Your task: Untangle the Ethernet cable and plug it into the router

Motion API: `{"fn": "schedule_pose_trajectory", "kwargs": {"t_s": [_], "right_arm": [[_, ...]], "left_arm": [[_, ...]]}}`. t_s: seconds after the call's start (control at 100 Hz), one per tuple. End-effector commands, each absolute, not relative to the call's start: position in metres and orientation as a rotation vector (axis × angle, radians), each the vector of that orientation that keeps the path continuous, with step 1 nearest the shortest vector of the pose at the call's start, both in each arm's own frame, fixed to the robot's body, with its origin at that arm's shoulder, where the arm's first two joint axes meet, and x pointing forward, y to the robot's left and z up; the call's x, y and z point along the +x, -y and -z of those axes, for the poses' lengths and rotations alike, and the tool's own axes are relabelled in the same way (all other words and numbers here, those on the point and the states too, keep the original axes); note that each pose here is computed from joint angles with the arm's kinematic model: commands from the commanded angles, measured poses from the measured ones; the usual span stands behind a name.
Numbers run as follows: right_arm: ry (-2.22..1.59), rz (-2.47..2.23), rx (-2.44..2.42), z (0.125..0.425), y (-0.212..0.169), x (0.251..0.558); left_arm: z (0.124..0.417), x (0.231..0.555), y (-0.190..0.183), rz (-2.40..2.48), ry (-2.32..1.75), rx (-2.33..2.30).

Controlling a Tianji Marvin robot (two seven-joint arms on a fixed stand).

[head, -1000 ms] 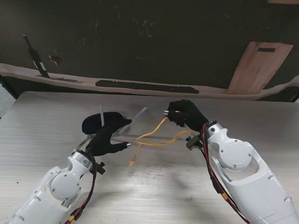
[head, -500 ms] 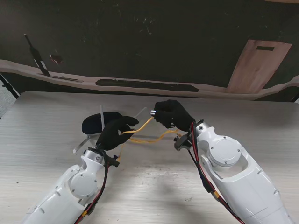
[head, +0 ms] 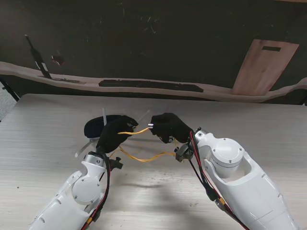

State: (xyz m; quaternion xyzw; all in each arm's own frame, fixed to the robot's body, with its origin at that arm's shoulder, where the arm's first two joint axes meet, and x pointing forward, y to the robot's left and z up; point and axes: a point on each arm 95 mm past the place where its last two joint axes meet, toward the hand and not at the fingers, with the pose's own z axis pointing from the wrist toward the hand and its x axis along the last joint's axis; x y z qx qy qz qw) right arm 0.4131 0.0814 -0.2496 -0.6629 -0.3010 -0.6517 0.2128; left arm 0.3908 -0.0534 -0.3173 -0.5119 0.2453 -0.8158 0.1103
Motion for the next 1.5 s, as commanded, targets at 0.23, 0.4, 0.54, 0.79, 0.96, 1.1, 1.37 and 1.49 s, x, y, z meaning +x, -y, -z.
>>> {"fn": "schedule_pose_trajectory", "kwargs": {"t_s": [0.23, 0.4, 0.54, 0.79, 0.96, 1.1, 1.37, 1.49], "right_arm": [[1.010, 1.582, -1.852, 0.259, -0.069, 0.408], [1.095, 1.489, -1.871, 0.260, -0.064, 0.408], [1.301, 1.456, -1.908, 0.264, -0.052, 0.409], [1.561, 1.495, -1.992, 0.268, -0.027, 0.410], [1.627, 1.588, -2.036, 0.264, -0.010, 0.413], [1.707, 1.669, -2.066, 0.259, 0.003, 0.417], [1.937, 1.841, -2.096, 0.251, 0.026, 0.422], [1.958, 1.905, -2.108, 0.250, 0.032, 0.423]], "left_arm": [[0.309, 0.382, 0.044, 2.323, -0.528, -1.456], [0.307, 0.379, 0.035, 2.262, -0.454, -1.424], [0.303, 0.375, 0.026, 2.209, -0.445, -1.382], [0.303, 0.369, 0.012, 2.126, -0.429, -1.308], [0.305, 0.371, 0.008, 2.065, -0.453, -1.265], [0.307, 0.371, 0.005, 2.025, -0.486, -1.239], [0.309, 0.368, -0.004, 1.916, -0.566, -1.155], [0.310, 0.368, -0.006, 1.897, -0.573, -1.143]]}}
